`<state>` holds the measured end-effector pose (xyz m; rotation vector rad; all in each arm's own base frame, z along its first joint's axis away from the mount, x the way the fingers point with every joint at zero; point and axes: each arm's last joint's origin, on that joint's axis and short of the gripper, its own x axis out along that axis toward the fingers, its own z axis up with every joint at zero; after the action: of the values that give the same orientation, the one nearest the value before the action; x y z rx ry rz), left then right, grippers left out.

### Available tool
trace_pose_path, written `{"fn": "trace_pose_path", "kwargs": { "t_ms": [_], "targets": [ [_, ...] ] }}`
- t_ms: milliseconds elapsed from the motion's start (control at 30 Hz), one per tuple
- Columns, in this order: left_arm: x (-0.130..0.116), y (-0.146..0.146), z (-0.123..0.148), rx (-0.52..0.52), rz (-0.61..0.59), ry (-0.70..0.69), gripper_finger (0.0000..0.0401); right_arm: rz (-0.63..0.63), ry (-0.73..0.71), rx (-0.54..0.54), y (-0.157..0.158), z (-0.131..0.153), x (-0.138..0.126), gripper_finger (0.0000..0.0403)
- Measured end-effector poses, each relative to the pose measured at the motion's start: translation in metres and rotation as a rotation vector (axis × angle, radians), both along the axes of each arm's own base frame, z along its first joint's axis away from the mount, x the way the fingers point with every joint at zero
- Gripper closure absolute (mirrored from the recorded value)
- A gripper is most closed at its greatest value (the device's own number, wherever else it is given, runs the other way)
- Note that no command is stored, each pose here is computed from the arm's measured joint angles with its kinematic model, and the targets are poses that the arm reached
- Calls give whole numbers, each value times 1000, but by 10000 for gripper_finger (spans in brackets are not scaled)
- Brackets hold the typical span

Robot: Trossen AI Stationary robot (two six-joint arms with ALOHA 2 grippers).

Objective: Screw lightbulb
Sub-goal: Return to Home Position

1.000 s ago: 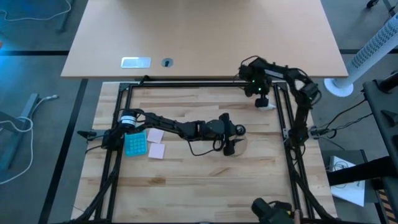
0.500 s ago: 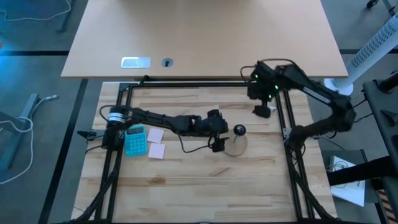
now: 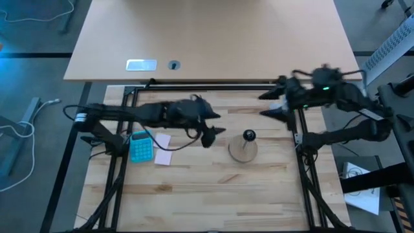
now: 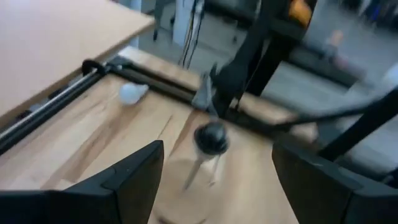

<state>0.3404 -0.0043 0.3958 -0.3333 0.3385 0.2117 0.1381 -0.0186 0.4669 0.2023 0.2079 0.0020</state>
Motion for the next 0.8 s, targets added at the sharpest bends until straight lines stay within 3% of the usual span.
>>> {"fn": "trace_pose_path", "kwargs": {
  "t_ms": [133,300,500,633,800],
  "targets": [
    [-23,-3,26,-120,23,-117,111,6,-72,14,5,10,-26,107],
    [-45,-11,44,-28,10,-187,111,102,-189,-165,14,15,-65,97],
    [-73,-13,57,39,-14,-202,111,32,-346,-268,20,14,-108,96],
    [-93,-8,60,90,67,-224,111,3,-415,-305,19,-1,-108,103],
    [-119,-6,43,86,90,-227,111,-54,-504,-327,14,-31,-85,107]
  ]
}}
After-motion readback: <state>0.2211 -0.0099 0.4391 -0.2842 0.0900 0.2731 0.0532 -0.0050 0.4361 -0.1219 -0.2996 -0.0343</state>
